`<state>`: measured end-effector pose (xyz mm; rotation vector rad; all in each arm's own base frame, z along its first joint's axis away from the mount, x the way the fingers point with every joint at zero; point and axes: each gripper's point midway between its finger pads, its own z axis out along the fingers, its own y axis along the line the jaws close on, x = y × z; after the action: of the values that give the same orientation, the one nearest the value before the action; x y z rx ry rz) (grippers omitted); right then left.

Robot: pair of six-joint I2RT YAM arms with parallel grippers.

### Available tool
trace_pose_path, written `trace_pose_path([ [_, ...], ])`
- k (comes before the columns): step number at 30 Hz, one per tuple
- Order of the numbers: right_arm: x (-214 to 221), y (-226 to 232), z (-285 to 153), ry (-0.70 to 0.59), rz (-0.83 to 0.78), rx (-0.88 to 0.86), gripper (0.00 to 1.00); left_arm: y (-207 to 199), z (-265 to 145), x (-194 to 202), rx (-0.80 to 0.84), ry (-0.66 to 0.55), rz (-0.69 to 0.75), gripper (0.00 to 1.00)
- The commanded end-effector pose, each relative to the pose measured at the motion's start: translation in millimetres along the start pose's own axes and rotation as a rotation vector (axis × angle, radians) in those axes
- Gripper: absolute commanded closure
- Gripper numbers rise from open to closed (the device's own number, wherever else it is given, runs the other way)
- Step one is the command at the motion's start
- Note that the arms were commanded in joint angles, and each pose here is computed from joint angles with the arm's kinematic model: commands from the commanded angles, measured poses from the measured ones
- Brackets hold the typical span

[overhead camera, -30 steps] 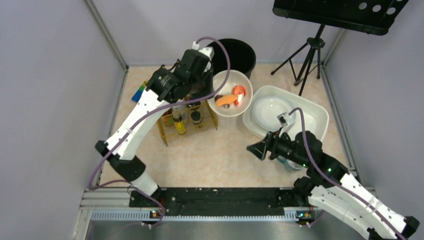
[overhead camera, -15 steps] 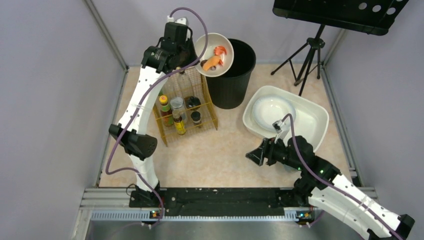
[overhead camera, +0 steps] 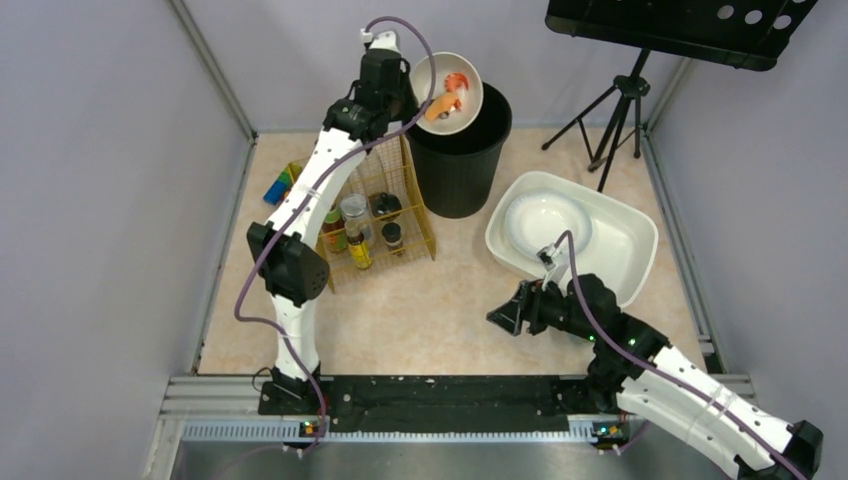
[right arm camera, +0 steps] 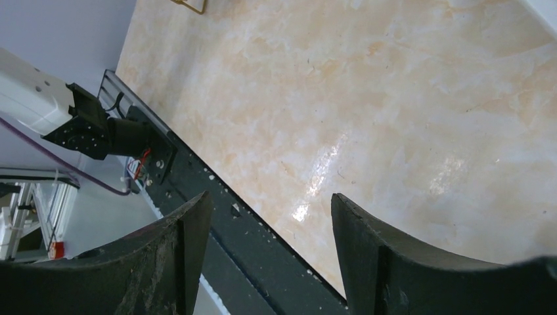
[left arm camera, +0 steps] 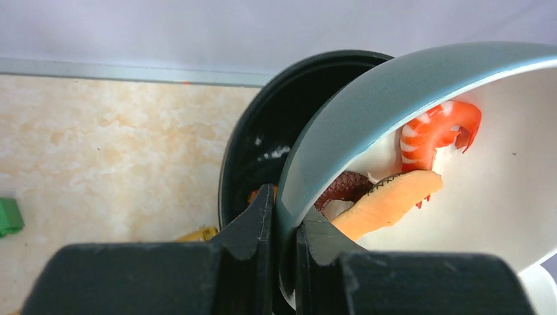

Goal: Clear the kitchen counter

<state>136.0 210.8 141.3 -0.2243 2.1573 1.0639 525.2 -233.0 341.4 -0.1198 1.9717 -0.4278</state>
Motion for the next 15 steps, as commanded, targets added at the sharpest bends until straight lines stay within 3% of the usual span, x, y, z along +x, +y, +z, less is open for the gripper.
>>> trace_pose_path([
  [1, -3, 13, 3, -0.015, -0.003, -0.070, 0.34, -36, -27, -122, 0.128, -0.453, -0.064, 1.00],
  [11, 4, 0, 6, -0.017, -0.009, -0.031, 0.35, -63, -3, -103, 0.185, -0.616, 0.148, 1.00],
  [15, 6, -3, 6, -0.010, -0.017, -0.020, 0.34, -69, -12, -86, 0.160, -0.782, 0.290, 1.00],
])
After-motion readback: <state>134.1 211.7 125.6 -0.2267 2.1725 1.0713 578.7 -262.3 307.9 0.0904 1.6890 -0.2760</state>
